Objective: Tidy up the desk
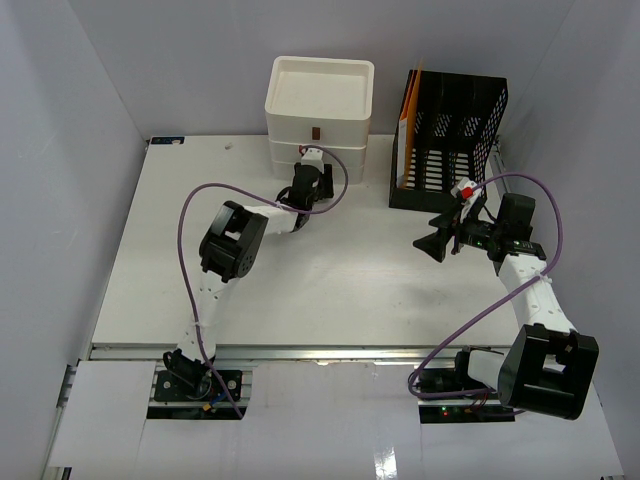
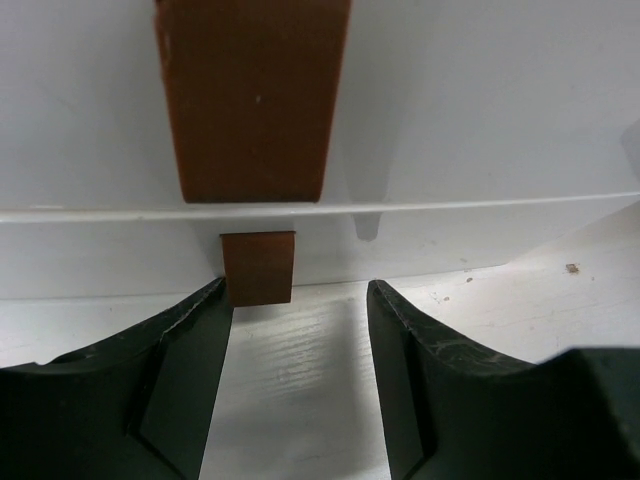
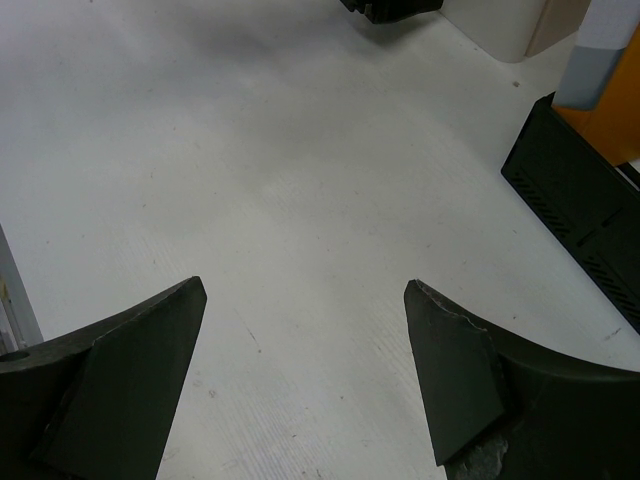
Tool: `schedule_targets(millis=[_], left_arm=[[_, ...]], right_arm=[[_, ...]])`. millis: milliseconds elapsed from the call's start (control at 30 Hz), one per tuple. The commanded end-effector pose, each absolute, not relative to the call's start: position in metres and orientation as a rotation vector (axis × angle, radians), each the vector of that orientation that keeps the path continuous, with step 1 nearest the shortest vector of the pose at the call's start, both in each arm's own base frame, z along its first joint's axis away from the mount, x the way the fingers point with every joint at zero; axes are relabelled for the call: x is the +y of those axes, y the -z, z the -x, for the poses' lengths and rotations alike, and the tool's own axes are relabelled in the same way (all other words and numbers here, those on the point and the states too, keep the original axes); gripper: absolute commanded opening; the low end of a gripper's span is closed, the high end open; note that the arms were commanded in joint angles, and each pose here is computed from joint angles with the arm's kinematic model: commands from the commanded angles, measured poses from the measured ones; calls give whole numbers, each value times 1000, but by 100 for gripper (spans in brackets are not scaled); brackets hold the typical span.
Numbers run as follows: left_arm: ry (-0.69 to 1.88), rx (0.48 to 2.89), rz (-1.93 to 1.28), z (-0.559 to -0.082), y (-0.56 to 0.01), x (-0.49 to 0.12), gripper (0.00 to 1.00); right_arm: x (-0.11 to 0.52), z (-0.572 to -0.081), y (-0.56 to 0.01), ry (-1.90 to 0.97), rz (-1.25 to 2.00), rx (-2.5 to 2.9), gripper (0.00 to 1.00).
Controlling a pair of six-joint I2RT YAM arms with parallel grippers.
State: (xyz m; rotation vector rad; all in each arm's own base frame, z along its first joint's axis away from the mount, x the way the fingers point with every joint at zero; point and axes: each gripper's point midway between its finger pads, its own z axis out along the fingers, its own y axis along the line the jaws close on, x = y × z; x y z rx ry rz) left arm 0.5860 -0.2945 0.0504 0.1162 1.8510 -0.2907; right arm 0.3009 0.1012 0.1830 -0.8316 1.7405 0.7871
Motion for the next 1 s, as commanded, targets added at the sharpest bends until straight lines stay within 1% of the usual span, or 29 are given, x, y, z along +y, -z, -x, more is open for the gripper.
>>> schedule_targets(millis=[0,267,433,467,533,633,667,800,967], left_arm=[[315,1736,-109,-605,-91,-292,67],[366,1738,-152,-600,-100,-296,71],[448,1747,-183,-571,-110,-297,76],[458,1769,-196,-560,-104,-295,77],[493,1762,-214,-545,-120,-293,79],[506,1785,-238,-526,-119,-288,80],[508,1769,-239,-523,-129,-287,80],[472,1757,-220,-522,-144,-277,81],[454,1738,-199,-542,-159,-278,80]], right_arm=[[99,-302,-184,-781,837,1737,87],[96,-303,-182,-777,829,1742,87],[91,-304,-182,-768,813,1747,86],[90,-304,-182,-766,810,1749,87],[88,-305,-181,-758,806,1752,86],[84,-306,-179,-746,798,1762,86],[83,-307,-178,-743,795,1765,86],[81,-307,-176,-738,789,1771,86],[80,-308,-174,-735,787,1775,86]])
